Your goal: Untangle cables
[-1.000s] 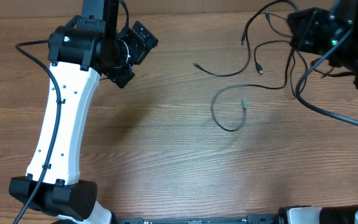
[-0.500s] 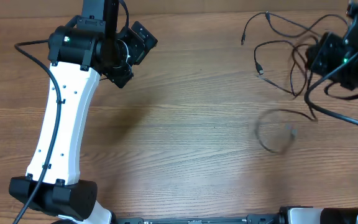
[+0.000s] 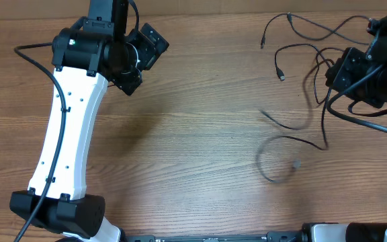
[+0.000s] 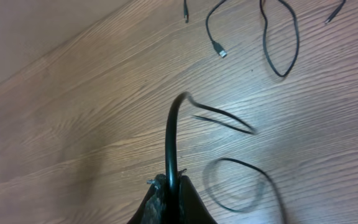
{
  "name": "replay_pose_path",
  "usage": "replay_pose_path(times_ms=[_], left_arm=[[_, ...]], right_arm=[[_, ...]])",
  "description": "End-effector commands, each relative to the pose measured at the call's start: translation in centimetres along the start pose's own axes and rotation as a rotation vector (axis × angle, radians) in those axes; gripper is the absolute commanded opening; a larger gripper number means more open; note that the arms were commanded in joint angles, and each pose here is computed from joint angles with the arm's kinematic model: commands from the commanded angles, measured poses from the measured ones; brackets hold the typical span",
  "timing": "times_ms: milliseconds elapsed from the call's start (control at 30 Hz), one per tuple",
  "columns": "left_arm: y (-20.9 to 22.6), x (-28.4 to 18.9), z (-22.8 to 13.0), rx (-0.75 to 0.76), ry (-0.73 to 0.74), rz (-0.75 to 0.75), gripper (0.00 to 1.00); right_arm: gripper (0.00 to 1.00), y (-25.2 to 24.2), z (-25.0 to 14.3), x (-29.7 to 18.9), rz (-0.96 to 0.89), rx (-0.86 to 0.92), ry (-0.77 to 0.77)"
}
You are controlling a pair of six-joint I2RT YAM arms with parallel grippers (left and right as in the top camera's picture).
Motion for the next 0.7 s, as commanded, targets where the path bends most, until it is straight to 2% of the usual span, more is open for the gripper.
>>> replay_pose_path(times_ms=[0, 233, 533, 667], left_arm=[[-0.4, -0.6, 0.1, 0.041, -0.021, -0.001, 1.0], [-0.3, -0.5, 0.0, 0.04, -0.017, 0.003, 1.0], [-0.1, -0.6, -0.1, 0.056, -0.011, 0.013, 1.0], [0.2, -0.6, 0.3, 0.056, -0.037, 0.033, 1.0]], right_arm=[[0.04, 0.5, 0.2, -0.3, 0.03, 0.001, -0.003], [0.04, -1.1, 0.5, 1.9, -0.07, 0.015, 0.027], [0.04, -6.2, 1.1, 3.8, -0.229, 0.149, 0.05], [0.08, -9.1, 1.2, 4.6, -0.29, 0.148, 0.089]])
Point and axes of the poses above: each gripper's point midway between its finger pads, its own x axis out along the fingers, its own y axis along the line the jaws close on, z = x × y, the point moved 2 cm from there along -x, back along the fingers, and after that the axes turned 7 degrees about x, right-handed, at the moved point
